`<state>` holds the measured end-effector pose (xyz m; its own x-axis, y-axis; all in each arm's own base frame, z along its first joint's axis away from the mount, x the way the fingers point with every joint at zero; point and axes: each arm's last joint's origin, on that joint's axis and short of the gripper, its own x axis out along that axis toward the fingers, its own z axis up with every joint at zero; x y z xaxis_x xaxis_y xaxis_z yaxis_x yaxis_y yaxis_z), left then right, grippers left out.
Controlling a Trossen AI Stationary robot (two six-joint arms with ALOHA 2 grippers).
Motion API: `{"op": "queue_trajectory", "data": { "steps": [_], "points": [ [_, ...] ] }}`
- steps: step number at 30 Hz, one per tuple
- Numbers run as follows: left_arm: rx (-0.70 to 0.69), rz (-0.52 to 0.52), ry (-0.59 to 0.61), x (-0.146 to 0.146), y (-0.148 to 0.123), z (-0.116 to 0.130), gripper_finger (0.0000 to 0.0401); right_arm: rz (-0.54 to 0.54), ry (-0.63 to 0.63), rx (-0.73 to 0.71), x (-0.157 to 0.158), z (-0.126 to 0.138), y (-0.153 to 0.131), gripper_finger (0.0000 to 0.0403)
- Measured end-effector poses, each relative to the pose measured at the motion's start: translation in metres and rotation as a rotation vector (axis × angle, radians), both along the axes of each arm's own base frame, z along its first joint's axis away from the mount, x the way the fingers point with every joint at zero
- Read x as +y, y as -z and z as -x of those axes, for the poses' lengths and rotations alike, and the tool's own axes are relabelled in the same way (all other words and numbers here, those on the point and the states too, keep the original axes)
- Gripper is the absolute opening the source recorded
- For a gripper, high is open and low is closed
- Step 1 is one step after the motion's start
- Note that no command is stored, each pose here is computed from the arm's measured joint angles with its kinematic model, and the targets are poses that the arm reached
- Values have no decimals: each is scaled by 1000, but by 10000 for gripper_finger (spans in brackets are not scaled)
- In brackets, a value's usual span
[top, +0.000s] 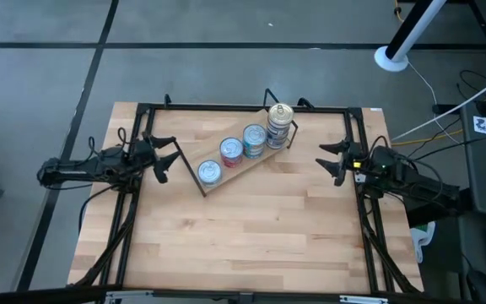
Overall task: Stack canned seafood by type on shelf
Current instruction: Return to Home Position
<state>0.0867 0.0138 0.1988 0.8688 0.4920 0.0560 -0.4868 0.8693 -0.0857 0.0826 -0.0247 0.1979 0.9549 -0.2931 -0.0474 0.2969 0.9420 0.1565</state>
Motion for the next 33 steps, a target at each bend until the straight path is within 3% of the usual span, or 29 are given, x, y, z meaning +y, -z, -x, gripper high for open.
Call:
{"op": "queue_trajectory", "data": {
  "steps": [8, 15, 19, 26, 33],
  "points": [
    [27, 22, -20, 1, 6, 1, 263, 3, 25, -3, -1, -2, 10, 280],
    [19, 45, -58, 1, 25, -4, 263, 2, 19, -98, -4, -10, 27, 280],
    [0, -9, -81, 2, 26, -6, 263, 4, 20, -85, -4, -10, 28, 280],
    [6, -14, -107, 3, 26, -5, 263, 20, 21, -68, -4, -11, 29, 280],
    [76, -83, -108, 3, 28, -7, 263, 44, 22, -53, -4, -11, 30, 280]
  ]
}}
